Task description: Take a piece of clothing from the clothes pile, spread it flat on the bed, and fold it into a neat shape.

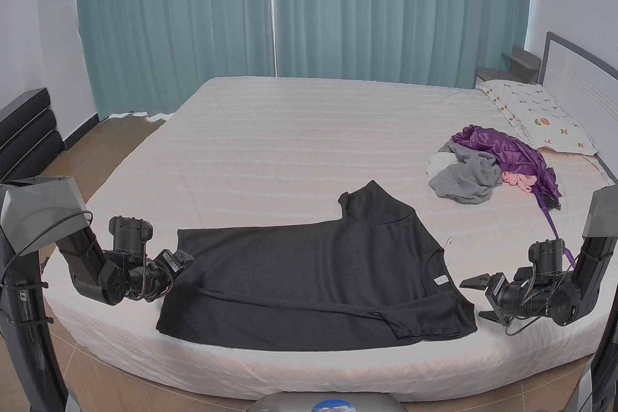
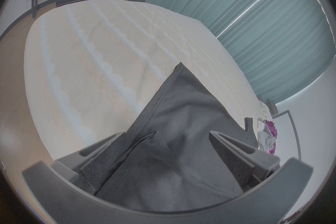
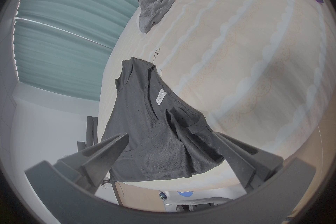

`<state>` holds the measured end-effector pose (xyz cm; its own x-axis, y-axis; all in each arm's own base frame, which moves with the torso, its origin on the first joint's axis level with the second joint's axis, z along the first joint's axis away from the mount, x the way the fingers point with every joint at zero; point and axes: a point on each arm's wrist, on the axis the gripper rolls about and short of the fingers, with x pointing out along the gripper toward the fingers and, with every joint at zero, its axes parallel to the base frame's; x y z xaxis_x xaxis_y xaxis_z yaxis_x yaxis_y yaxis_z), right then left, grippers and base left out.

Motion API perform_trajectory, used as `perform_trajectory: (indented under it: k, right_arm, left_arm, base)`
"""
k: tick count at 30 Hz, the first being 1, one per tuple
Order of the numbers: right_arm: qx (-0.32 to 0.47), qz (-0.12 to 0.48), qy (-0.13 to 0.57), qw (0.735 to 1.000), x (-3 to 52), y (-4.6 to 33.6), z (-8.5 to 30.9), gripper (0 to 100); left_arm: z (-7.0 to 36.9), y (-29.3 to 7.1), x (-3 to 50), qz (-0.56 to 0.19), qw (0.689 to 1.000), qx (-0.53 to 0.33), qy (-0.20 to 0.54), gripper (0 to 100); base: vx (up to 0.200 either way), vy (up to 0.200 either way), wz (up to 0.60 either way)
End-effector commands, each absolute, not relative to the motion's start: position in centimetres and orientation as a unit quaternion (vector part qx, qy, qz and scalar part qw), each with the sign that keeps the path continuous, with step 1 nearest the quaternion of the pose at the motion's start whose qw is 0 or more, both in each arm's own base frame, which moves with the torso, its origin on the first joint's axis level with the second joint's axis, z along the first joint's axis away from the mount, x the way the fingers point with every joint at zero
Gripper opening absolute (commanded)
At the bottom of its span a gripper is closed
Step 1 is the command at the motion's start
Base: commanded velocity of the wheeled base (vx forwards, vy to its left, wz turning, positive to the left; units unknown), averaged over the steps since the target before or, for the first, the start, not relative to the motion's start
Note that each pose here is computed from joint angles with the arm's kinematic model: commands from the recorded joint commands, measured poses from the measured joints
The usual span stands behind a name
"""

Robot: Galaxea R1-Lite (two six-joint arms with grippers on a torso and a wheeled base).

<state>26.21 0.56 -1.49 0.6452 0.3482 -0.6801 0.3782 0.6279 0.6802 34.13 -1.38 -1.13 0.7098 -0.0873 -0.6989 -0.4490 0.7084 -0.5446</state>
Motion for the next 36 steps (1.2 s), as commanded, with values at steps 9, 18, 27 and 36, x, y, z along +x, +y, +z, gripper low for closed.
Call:
perform_trajectory:
  k: [9,18,27,36]
  right_arm:
    - [0.431,-0.009,0.422,0.798,26.2,0.6,-1.5,100]
    - [0.432,-0.009,0.421,0.798,26.2,0.6,-1.5,100]
    - [0.422,0.010,0.400,0.813,26.8,1.3,-0.6,100]
    - [0.369,0.052,0.372,0.850,28.3,3.1,-0.9,100]
  left_arm:
    - [-1.9,-2.1,34.2,0.098,0.851,-0.351,0.378,100]
    - [-2.7,-2.2,33.6,0.115,0.860,-0.312,0.387,0]
    - [-0.5,-1.6,32.5,0.125,0.867,-0.320,0.360,0]
    - [0.7,-1.6,31.1,0.121,0.869,-0.320,0.358,0]
  base:
    - [0.000,0.000,0.00]
    - [0.000,0.000,0.00]
    - [0.000,0.000,0.00]
    - [0.000,0.000,0.00]
